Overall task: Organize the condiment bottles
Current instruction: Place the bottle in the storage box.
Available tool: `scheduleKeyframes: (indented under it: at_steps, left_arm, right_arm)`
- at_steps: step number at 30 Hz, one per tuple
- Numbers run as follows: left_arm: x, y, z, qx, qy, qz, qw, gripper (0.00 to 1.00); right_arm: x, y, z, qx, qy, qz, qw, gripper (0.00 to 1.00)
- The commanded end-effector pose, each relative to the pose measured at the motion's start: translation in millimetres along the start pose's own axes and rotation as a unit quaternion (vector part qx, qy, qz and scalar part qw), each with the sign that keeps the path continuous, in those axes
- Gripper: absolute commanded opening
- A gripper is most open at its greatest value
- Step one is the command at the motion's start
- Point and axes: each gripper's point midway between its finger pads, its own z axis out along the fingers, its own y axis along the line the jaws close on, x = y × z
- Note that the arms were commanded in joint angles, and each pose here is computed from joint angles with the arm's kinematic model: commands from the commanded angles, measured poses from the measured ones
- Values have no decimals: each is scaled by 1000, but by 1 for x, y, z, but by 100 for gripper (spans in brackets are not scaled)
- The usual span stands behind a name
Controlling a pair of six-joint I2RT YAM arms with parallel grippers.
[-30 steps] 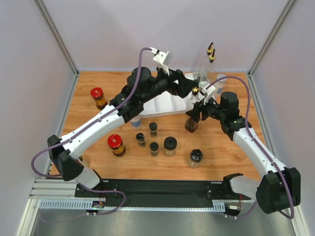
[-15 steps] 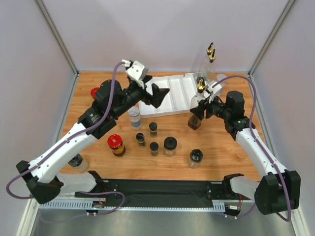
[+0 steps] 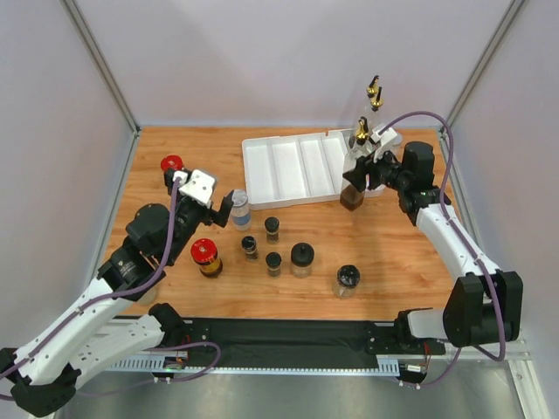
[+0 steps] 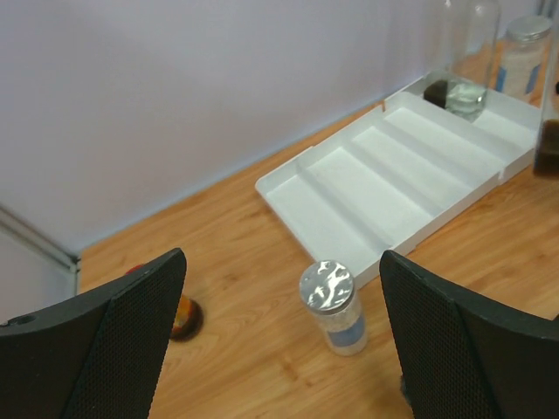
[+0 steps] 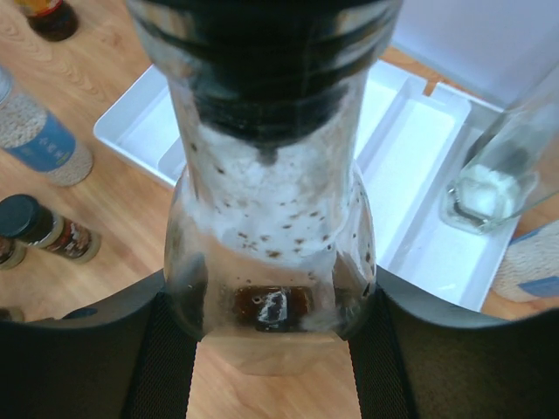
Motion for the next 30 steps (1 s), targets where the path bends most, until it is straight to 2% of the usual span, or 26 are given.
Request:
scheduleKeyframes:
  at_steps: [1,14,30]
  left_arm:
    - [4,30,-14,-61,2,52,997,100]
    - [18,40,-28,-91,-9,59,994,100]
    - [34,49,-24,-122,9,87,989,100]
  right_arm:
    - [-74,-28,-2,41,-96,-73,992,0]
    - [-91,-102,12,169,-123,-64,976,0]
    - [-73,-172,50,247,-137,-33,959,0]
